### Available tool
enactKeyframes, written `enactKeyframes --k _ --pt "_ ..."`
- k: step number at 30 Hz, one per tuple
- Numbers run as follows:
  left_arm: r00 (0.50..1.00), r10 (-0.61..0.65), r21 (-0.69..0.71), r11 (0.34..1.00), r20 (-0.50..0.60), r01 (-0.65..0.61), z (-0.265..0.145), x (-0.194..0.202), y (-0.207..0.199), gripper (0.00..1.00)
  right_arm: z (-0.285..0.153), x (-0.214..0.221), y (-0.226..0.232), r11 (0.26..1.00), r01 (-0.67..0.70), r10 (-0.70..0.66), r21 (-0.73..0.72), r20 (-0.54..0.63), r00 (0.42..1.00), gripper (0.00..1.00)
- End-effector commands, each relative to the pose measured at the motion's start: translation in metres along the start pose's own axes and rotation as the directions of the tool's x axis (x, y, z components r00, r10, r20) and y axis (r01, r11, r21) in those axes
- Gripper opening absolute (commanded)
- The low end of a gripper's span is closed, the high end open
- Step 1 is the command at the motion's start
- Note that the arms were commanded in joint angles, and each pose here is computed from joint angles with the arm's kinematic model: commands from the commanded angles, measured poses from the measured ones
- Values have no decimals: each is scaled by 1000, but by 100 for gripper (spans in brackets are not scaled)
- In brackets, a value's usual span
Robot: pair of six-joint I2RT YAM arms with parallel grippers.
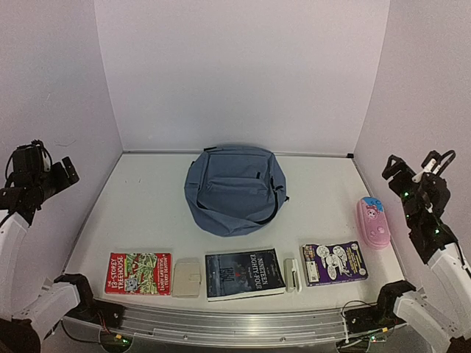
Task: Pack the student bag
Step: Adjust the student bag at the center of the board.
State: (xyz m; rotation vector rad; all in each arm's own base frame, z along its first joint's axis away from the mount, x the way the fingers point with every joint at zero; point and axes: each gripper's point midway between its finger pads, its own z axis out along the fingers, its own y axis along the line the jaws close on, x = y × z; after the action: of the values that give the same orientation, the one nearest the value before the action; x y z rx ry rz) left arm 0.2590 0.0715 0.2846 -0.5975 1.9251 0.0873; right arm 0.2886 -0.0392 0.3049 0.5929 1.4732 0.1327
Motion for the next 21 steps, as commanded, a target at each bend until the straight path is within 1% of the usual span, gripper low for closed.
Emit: enactKeyframes --k 1,3,5,7,9,11,12,14,16,19,21 --pt "999 38 -19 999 -39 -39 14 9 1 100 9 9 0 1000 -7 8 17 -42 999 98" --pt "996 58 9 998 -66 -58 22 15 -4 100 15 13 4 1000 -1 2 13 -65 998 98" --pt "993 73 90 994 -95 -65 29 19 -20 100 23 19 10 1000 11 -11 -5 -99 995 98" --pt "987 69 168 985 -147 -44 36 21 -38 100 32 27 23 998 41 -48 -53 -146 988 98" --pt "973 58 228 974 -222 -6 44 24 -56 100 42 38 36 991 79 -100 -112 -201 974 98" --pt "956 59 282 959 -289 26 51 30 -76 100 48 53 50 978 100 -146 -183 -263 954 98" --pt "948 61 288 957 -312 33 53 34 -83 100 51 64 58 969 96 -164 -226 -308 937 98" --pt "931 88 312 949 -355 30 52 49 -103 100 53 84 69 954 77 -187 -289 -378 906 98" --pt "908 125 366 930 -399 32 43 73 -132 100 53 106 79 944 60 -205 -324 -435 877 98" --pt "869 79 410 900 -489 149 33 106 -158 100 45 133 102 938 69 -234 -340 -473 849 98" --pt "833 37 410 882 -553 233 29 128 -169 100 36 152 119 935 61 -241 -350 -500 831 98"
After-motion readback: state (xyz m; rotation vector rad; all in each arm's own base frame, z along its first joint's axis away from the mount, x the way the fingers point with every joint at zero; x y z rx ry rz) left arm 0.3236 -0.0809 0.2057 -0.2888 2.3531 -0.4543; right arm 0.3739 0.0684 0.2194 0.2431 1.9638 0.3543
